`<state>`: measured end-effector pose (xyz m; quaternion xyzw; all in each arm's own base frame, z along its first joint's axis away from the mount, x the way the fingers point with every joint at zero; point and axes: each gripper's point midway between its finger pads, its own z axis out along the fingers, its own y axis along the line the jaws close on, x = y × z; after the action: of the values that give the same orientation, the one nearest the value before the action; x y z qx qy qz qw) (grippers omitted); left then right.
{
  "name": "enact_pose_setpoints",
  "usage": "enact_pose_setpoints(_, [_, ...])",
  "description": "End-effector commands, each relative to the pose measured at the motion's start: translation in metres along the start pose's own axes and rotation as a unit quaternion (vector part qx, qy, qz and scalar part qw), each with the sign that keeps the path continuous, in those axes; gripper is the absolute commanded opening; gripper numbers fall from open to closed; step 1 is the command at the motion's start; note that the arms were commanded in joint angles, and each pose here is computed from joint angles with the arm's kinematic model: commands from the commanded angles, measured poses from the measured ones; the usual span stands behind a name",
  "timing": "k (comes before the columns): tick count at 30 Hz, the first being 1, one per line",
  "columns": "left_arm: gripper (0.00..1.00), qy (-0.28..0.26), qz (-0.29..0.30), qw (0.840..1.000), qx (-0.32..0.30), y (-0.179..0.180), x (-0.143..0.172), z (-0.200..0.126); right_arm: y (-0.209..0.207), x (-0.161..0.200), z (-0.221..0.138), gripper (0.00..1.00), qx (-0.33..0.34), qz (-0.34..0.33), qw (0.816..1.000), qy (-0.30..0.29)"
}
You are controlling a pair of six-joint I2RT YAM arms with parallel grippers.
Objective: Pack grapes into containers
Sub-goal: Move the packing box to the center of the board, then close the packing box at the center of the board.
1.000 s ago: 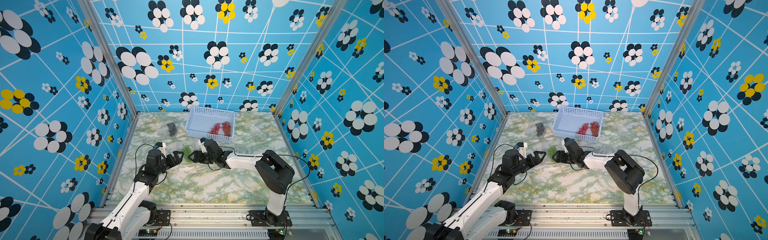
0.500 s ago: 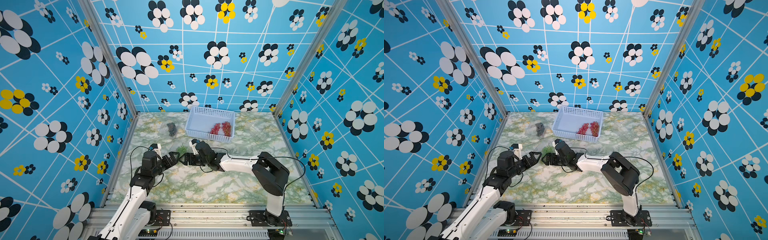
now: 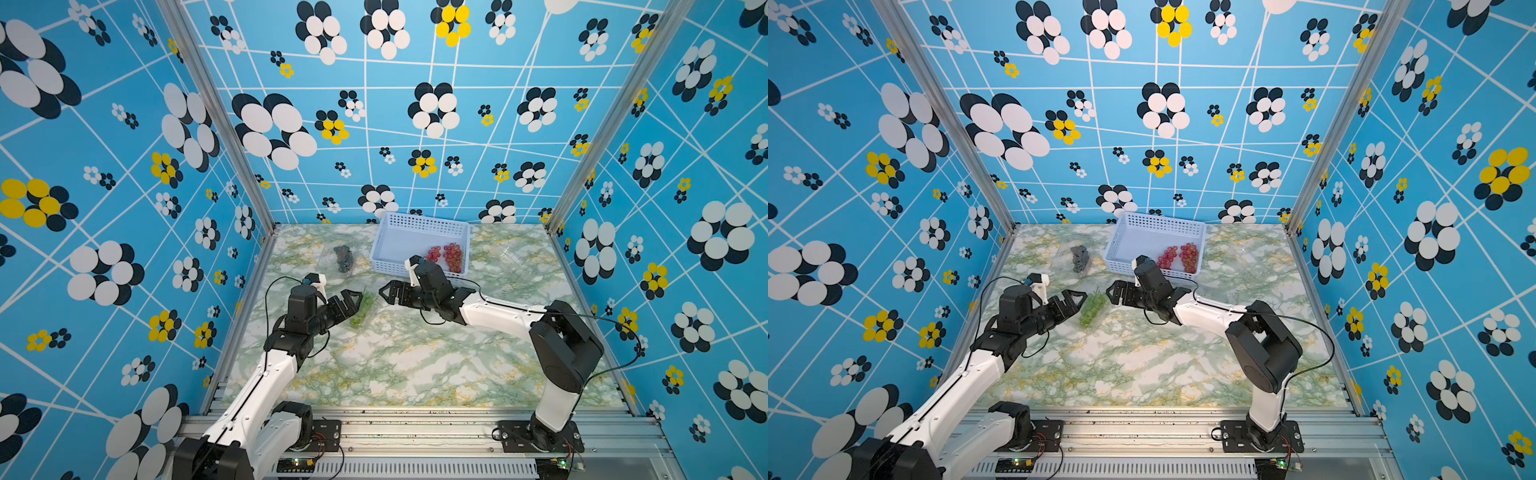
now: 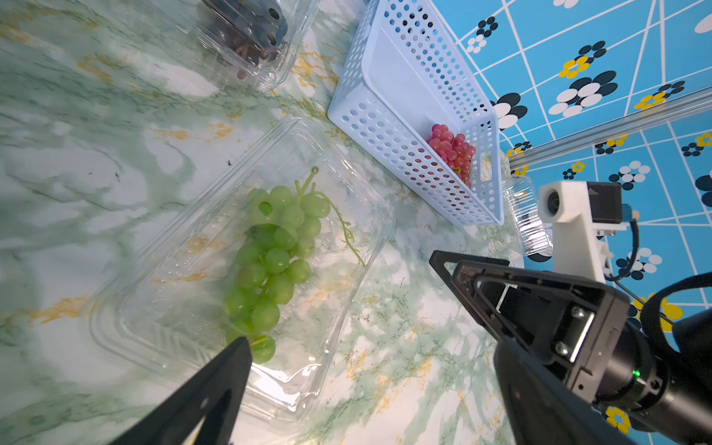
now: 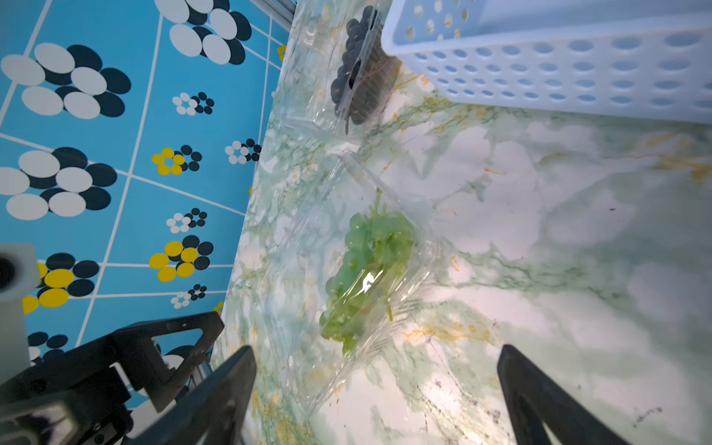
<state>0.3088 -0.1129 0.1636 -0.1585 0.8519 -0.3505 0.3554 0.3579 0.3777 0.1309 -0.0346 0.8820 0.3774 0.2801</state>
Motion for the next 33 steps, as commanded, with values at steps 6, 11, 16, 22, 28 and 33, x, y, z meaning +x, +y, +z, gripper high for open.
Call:
enact_pose_setpoints(6, [1.0,0.018,0.005,1.0,0.015,-0.009,-0.008,0.024,-0.009,-0.019,0.022,0.99,-0.003,0.006,1.0,-0.009])
enact_pose_setpoints(11, [1.0,0.026,0.006,1.0,0.015,-0.008,-0.008,0.037,-0.007,-0.025,0.036,0.98,-0.024,0.02,0.999,-0.006])
enact_pose_setpoints(16, [1.0,0.028,0.009,0.999,0.016,-0.009,-0.012,0.045,-0.009,-0.028,0.045,0.91,-0.037,0.031,0.999,-0.006])
enact_pose_setpoints(22, [1.0,0.031,0.015,0.999,0.021,-0.015,-0.017,0.057,-0.024,-0.034,0.048,0.77,-0.058,0.07,0.996,-0.024])
enact_pose_setpoints(28, [0.99,0.042,0.017,0.999,0.026,-0.018,-0.011,0.069,-0.034,-0.028,0.051,0.67,-0.053,0.082,0.995,-0.022])
enact_pose_setpoints(33, [1.0,0.049,0.021,0.998,0.028,-0.02,-0.003,0.075,-0.042,-0.02,0.055,0.62,-0.056,0.1,0.993,-0.021])
